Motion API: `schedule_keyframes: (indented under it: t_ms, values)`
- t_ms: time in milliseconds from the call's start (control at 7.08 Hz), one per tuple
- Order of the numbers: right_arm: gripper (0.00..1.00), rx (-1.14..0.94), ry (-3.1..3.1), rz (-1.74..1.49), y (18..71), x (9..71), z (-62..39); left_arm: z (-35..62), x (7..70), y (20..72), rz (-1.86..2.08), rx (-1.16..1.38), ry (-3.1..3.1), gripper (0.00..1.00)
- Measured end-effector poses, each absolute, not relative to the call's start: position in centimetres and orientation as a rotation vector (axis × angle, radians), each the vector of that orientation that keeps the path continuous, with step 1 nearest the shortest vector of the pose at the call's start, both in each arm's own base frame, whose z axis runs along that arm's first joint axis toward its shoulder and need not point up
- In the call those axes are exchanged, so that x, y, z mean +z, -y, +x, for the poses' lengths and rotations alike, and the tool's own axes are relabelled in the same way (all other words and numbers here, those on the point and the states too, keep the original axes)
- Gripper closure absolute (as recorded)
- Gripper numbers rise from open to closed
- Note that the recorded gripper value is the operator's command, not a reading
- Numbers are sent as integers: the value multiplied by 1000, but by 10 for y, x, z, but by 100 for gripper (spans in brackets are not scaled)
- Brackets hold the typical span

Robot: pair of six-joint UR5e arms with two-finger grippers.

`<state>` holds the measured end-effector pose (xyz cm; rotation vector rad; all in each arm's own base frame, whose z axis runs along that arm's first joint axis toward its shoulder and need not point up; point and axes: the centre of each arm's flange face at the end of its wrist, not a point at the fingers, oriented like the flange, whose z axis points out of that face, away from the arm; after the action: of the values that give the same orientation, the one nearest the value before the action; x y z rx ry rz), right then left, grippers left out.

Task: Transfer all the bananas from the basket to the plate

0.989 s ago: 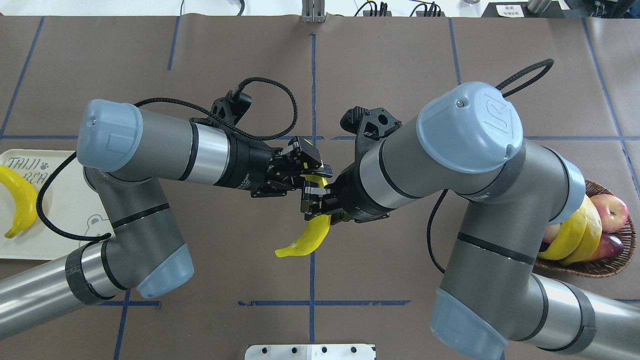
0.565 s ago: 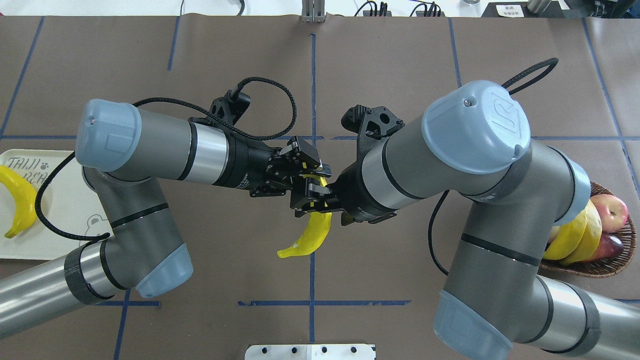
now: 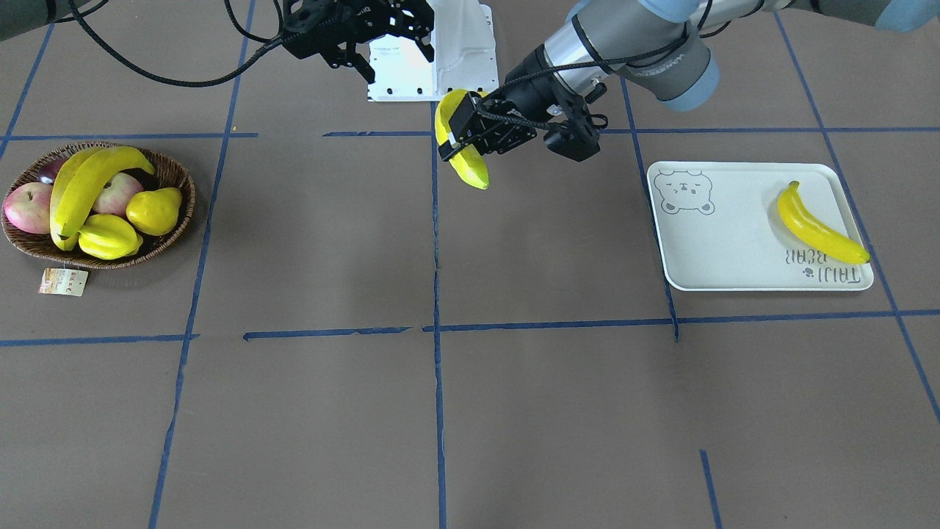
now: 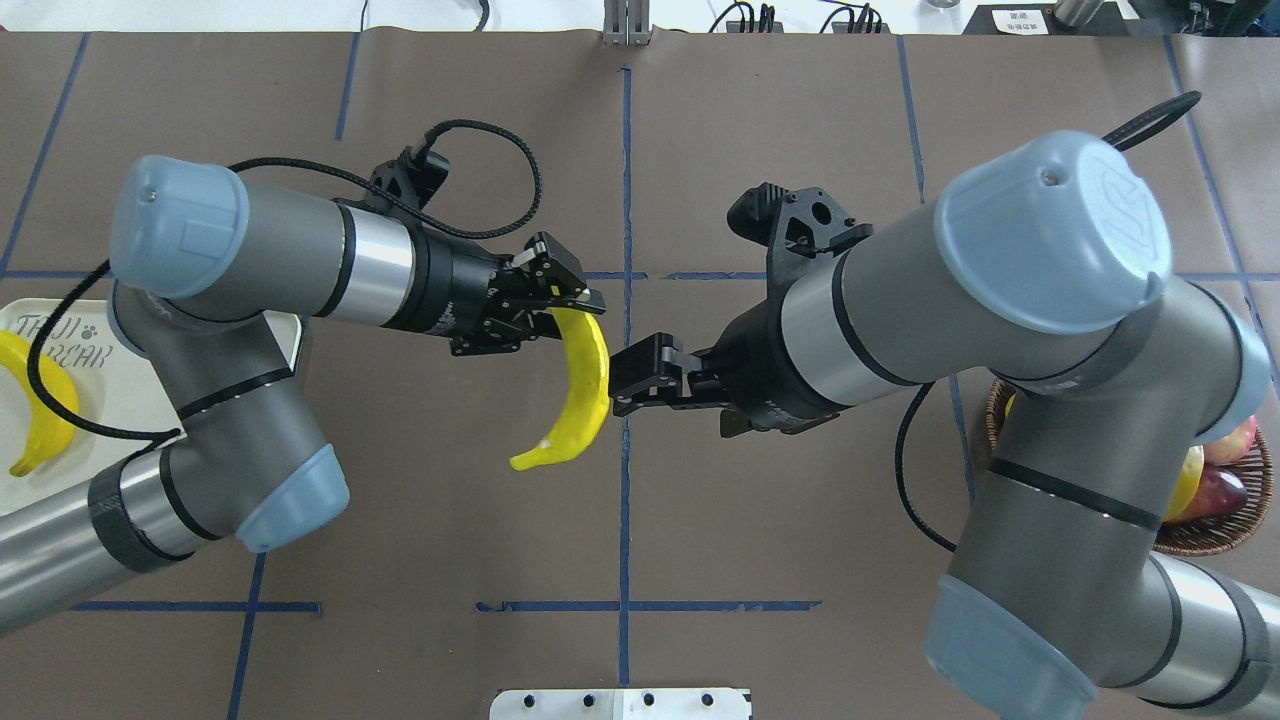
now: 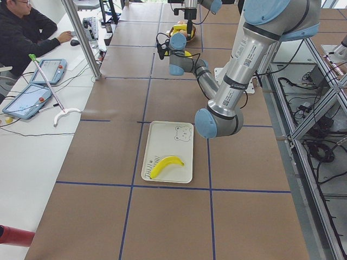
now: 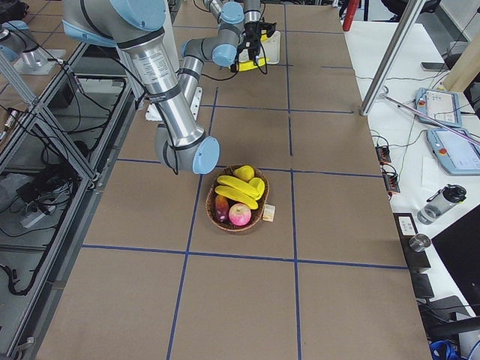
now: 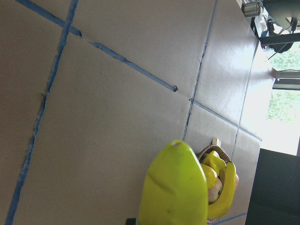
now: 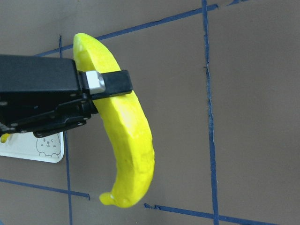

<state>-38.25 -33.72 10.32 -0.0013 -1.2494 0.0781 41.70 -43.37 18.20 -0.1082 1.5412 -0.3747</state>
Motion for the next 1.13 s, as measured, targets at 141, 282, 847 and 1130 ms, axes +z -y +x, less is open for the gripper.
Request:
schedule_keyframes:
  t_ms: [141, 282, 847, 1130]
  values:
    - [0, 101, 1241, 13, 345, 111, -370, 392, 214, 453, -142, -418, -1469, 100]
    - [0, 130, 1223, 25, 356, 122, -359, 354, 257, 470, -170, -465, -1405, 100]
    - [0, 211, 1143, 34, 380, 167, -337, 249, 481, 457, -125, -398, -1116, 100]
    - [0, 219, 1132, 33, 382, 172, -336, 244, 533, 456, -135, -379, -1046, 100]
